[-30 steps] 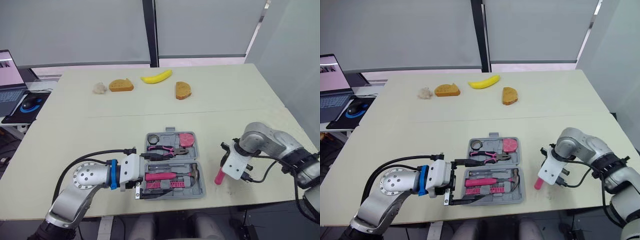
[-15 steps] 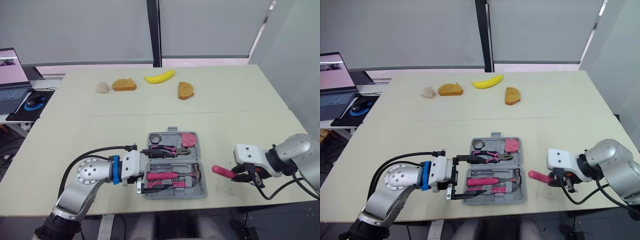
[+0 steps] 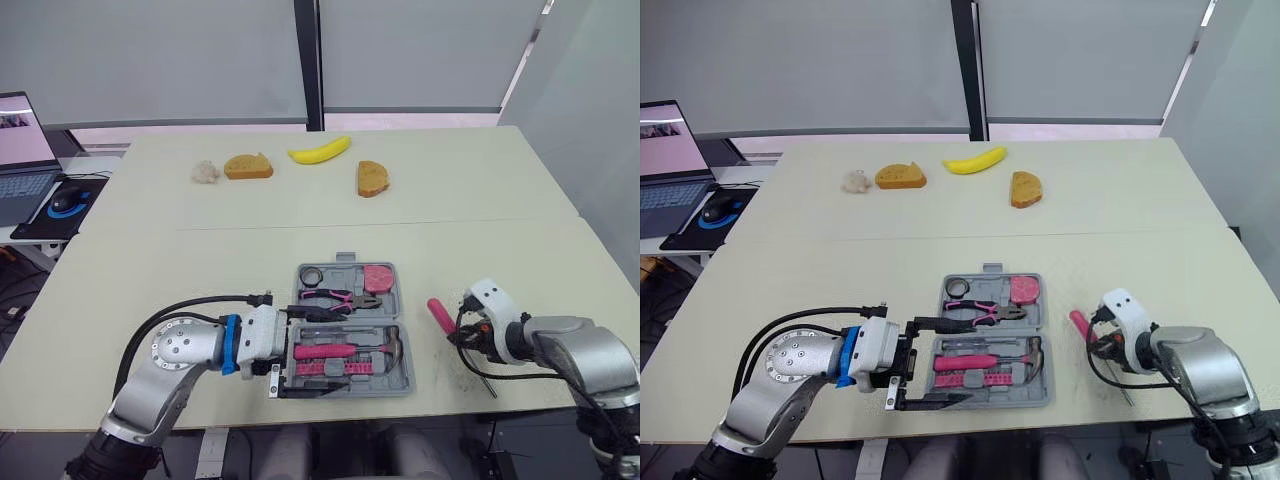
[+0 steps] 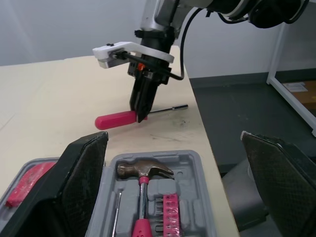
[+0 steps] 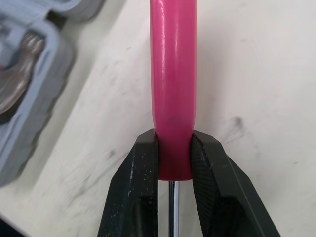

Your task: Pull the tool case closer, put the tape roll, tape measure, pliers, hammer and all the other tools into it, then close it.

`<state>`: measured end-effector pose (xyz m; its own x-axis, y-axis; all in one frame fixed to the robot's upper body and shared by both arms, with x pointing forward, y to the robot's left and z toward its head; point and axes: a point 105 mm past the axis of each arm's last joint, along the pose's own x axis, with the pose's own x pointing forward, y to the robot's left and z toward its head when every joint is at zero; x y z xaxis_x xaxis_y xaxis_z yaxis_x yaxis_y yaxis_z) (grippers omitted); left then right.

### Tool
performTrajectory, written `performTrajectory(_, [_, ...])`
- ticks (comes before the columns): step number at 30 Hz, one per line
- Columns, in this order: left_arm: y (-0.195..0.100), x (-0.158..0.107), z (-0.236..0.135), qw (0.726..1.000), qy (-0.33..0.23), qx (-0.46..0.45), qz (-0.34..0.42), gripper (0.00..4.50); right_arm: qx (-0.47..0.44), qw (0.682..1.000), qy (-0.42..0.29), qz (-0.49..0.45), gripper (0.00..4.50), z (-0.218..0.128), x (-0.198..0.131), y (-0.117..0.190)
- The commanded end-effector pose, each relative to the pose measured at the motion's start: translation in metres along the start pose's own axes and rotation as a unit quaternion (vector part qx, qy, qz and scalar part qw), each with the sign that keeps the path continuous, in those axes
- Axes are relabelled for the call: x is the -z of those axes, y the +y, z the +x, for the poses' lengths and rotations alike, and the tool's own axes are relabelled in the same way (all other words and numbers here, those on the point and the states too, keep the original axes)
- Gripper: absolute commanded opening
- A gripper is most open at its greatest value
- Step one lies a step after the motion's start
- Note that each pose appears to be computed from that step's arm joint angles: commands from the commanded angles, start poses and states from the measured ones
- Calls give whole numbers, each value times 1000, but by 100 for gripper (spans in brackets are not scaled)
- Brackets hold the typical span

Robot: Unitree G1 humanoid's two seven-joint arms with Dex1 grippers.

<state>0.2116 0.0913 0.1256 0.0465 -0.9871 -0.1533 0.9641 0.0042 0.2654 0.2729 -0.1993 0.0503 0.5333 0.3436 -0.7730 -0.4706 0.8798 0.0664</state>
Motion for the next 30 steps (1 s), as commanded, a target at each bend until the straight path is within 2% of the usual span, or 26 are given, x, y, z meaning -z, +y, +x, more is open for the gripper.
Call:
performTrajectory(1, [4, -10, -2, 1000, -12, 1, 20, 450, 30, 999, -24, 20, 63, 3, -9, -5])
performTrajectory(10, [8, -19, 0, 999, -34, -15, 19, 450, 38, 999, -29, 7, 63, 15, 2, 7])
performTrajectory(12, [8, -20, 0, 999, -33, -15, 20, 450, 38, 999, -31, 9, 135, 17, 4, 10])
performTrajectory(15, [9, -20, 0, 999, -31, -18, 21, 450, 38, 999, -35, 13, 197, 17, 4, 12])
performTrajectory(24, [12, -19, -1, 999, -27, -27, 19, 450, 45, 995, -89, -6, 446, -7, -11, 11])
performTrajectory(28, [15, -17, -4, 999, -21, -29, 16, 450, 35, 983, -136, -121, 446, -20, -23, 18])
performTrajectory(30, [14, -16, -4, 999, -20, -28, 15, 450, 28, 979, -154, -133, 446, -23, -23, 20])
